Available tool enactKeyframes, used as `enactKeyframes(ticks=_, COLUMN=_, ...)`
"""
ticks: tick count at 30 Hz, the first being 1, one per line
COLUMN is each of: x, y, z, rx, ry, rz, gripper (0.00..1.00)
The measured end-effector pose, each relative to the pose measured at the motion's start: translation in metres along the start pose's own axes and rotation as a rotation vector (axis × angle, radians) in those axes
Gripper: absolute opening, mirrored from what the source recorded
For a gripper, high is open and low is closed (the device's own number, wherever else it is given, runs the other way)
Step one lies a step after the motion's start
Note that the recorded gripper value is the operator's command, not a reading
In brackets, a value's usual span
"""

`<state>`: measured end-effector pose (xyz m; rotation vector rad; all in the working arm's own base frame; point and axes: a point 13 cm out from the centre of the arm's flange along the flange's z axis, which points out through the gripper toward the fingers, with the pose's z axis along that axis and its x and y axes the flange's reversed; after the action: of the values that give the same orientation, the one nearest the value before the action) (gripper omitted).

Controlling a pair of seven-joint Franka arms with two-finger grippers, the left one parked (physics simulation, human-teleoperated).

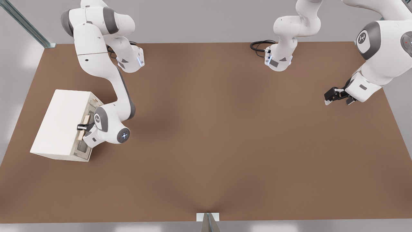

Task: Keep left arm still and open the oven door with right arm

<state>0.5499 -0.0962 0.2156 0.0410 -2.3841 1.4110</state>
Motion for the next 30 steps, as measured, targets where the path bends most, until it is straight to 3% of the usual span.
enactKeyframes(ticks=10, x=0.001, y=0.007, z=0.000, rx=0.017, ry=-0.002, rz=0.056, gripper=0.00)
enactKeyframes(ticks=14, x=0.000, y=0.022, z=-0.017, rx=0.015, ry=-0.030, rz=0.063, gripper=0.00)
enactKeyframes(ticks=17, x=0.002, y=0.052, z=-0.062, rx=-0.044, ry=-0.087, rz=0.062, gripper=0.00)
enactKeyframes(ticks=18, x=0.003, y=0.067, z=-0.084, rx=-0.076, ry=-0.114, rz=0.055, gripper=0.12)
enactKeyframes(ticks=19, x=0.004, y=0.080, z=-0.109, rx=-0.119, ry=-0.147, rz=0.053, gripper=1.00)
enactKeyframes(ticks=23, x=0.005, y=-0.008, z=-0.226, rx=-0.529, ry=-0.190, rz=0.198, gripper=1.00)
enactKeyframes(ticks=26, x=0.042, y=-0.118, z=-0.230, rx=-0.891, ry=-0.130, rz=0.279, gripper=1.00)
enactKeyframes(ticks=30, x=0.064, y=-0.152, z=-0.236, rx=-1.032, ry=-0.128, rz=0.194, gripper=1.00)
